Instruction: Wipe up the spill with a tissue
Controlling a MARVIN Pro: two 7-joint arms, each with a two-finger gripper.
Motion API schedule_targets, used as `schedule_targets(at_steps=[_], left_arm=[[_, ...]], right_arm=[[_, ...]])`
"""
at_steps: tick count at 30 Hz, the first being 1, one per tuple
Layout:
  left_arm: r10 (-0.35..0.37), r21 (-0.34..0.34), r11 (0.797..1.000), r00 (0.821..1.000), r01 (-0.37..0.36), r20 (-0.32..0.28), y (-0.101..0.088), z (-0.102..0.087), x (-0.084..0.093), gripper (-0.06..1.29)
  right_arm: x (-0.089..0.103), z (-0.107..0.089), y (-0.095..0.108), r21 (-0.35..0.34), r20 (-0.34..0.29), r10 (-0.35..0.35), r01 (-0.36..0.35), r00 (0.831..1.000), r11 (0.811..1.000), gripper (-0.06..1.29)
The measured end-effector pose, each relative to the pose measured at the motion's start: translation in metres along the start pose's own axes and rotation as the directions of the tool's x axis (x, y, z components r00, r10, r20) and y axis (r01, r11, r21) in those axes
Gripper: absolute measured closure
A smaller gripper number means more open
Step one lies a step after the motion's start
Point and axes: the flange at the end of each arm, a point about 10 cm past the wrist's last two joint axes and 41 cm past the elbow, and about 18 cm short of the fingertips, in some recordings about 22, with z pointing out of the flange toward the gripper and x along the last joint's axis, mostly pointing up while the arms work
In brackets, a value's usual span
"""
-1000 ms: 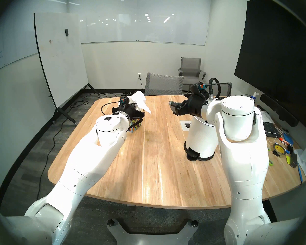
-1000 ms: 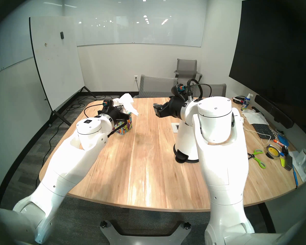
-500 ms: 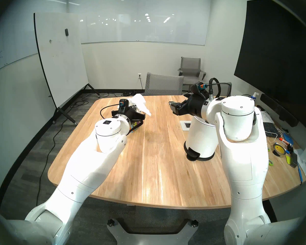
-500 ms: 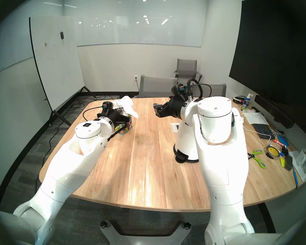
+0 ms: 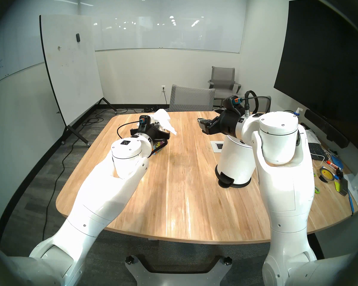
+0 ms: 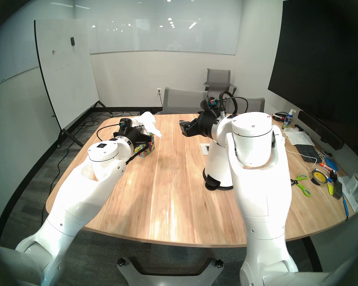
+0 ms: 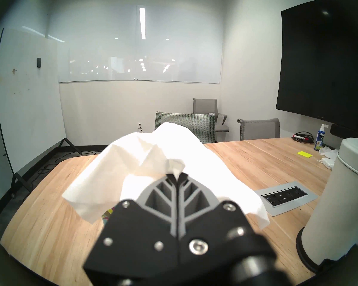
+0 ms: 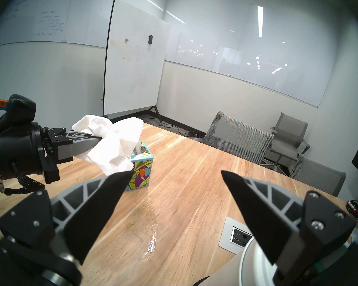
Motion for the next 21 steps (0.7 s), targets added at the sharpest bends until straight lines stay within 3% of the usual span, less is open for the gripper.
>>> schedule_targets(at_steps=[4, 9, 12, 15, 21], left_arm=[[-0.001, -0.001, 1.000, 1.000, 0.001, 0.000, 0.000, 0.000, 0.000, 1.25], [-0.001, -0.002, 1.000, 1.000, 0.001, 0.000, 0.000, 0.000, 0.000, 1.25], [-0.001, -0.003, 1.000, 1.000, 0.001, 0.000, 0.000, 0.000, 0.000, 1.25], [-0.001, -0.003, 1.000, 1.000, 0.001, 0.000, 0.001, 0.000, 0.000, 1.25], [-0.001, -0.005, 1.000, 1.000, 0.001, 0.000, 0.001, 0.000, 0.000, 1.25]], right_arm=[[-0.006, -0.005, 0.014, -0.026, 0.010, -0.008, 0.009, 1.000, 1.000, 0.00], [-0.056, -0.015, 0.051, -0.085, 0.117, 0.032, -0.022, 0.993, 0.996, 0.00], [-0.069, -0.027, 0.058, -0.088, 0.127, 0.045, -0.034, 0.991, 0.996, 0.00], [-0.072, -0.036, 0.058, -0.074, 0.121, 0.043, -0.034, 0.992, 0.997, 0.00], [-0.070, -0.050, 0.032, 0.007, 0.048, -0.013, 0.013, 0.999, 1.000, 0.00]])
